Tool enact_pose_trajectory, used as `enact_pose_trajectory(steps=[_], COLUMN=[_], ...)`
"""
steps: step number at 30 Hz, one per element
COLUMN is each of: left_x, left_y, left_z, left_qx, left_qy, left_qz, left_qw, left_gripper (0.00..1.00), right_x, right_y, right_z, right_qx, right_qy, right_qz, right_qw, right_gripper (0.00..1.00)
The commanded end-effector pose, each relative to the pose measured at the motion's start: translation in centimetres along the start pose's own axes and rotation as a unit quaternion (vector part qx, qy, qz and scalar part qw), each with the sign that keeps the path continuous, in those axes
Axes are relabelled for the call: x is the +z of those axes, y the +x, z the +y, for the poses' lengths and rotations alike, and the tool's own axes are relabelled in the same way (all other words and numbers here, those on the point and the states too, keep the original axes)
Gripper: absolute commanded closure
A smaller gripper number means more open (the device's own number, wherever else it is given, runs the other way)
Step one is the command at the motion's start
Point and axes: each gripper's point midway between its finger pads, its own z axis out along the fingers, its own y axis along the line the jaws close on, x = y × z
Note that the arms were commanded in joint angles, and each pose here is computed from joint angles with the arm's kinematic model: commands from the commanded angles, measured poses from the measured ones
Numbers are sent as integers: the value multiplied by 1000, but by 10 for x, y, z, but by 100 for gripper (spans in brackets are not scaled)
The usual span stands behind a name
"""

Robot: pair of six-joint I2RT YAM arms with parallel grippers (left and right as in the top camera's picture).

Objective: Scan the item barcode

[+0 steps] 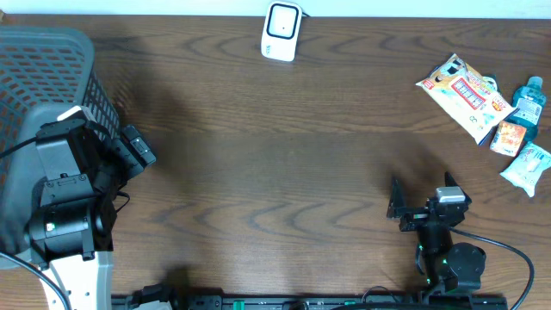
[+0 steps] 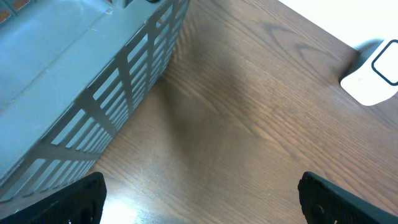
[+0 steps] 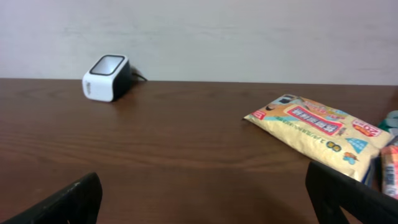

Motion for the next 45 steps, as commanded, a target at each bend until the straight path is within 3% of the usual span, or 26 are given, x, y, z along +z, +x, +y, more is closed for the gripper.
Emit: enact_pose_trajectory(steps=[1,45], left_x=[-1,-1], left_y=[-3,-3], left_z=[3,3], left_qx=[-7,-7], left_qy=[-7,-7], left_qz=[-4,-4], left_qw=[1000,1000], left_gripper=[2,2], right_x=[0,0], right_y=[1,1], right_z=[1,-1], right_qx=[7,16], right_qy=[0,9], right_qz=[0,1], right_qw=[1000,1000], right_gripper=[1,1])
